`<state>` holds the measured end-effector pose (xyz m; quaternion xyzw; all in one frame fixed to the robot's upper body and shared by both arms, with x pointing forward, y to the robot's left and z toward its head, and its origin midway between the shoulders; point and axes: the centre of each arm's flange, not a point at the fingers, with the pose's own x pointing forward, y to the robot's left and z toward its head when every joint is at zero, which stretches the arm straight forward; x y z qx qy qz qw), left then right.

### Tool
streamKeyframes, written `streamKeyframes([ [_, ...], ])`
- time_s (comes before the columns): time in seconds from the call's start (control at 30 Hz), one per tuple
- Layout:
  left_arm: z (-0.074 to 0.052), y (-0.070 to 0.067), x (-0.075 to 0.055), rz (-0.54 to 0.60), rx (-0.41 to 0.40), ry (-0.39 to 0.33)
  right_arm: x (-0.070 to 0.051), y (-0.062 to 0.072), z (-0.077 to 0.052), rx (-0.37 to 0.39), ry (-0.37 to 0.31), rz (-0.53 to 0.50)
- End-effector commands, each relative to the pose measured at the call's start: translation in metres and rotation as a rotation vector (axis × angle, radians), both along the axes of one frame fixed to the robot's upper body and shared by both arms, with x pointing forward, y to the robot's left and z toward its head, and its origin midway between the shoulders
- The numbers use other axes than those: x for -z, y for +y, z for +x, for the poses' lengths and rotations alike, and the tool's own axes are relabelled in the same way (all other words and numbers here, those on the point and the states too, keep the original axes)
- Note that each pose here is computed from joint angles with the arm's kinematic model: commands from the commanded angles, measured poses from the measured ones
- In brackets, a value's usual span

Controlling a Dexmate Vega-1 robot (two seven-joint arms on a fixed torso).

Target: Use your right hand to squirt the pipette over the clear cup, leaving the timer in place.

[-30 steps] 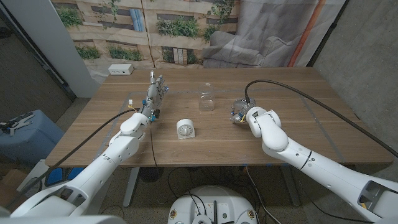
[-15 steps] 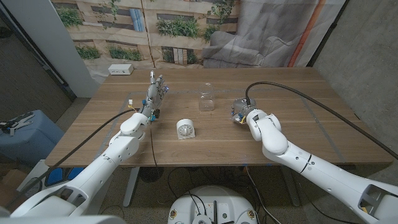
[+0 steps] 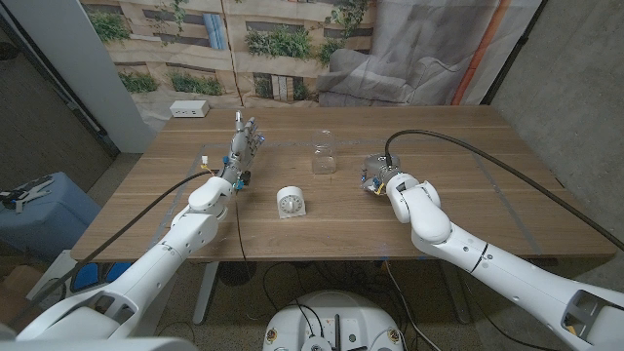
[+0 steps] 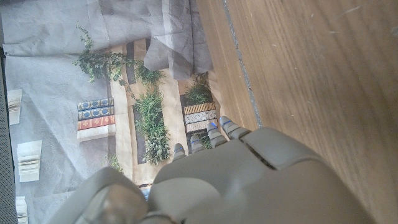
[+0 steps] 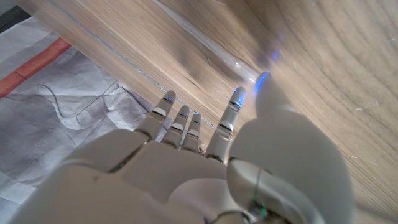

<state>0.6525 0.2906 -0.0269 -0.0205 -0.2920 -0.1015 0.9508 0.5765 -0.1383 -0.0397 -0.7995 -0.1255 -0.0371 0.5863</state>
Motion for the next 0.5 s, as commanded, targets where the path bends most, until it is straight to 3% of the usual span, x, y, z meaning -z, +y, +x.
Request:
streamKeyframes([
  [0.03, 0.0001, 0.0001, 0.0001, 0.000, 0.000, 0.000, 0.0033, -0.0019, 0.0030, 0.000, -0.005, -0.010],
  [0.5, 0.0001, 0.0001, 0.0001, 0.000, 0.000, 0.000, 0.0088, -0.0052, 0.0032, -0.020, -0.050, -0.005],
])
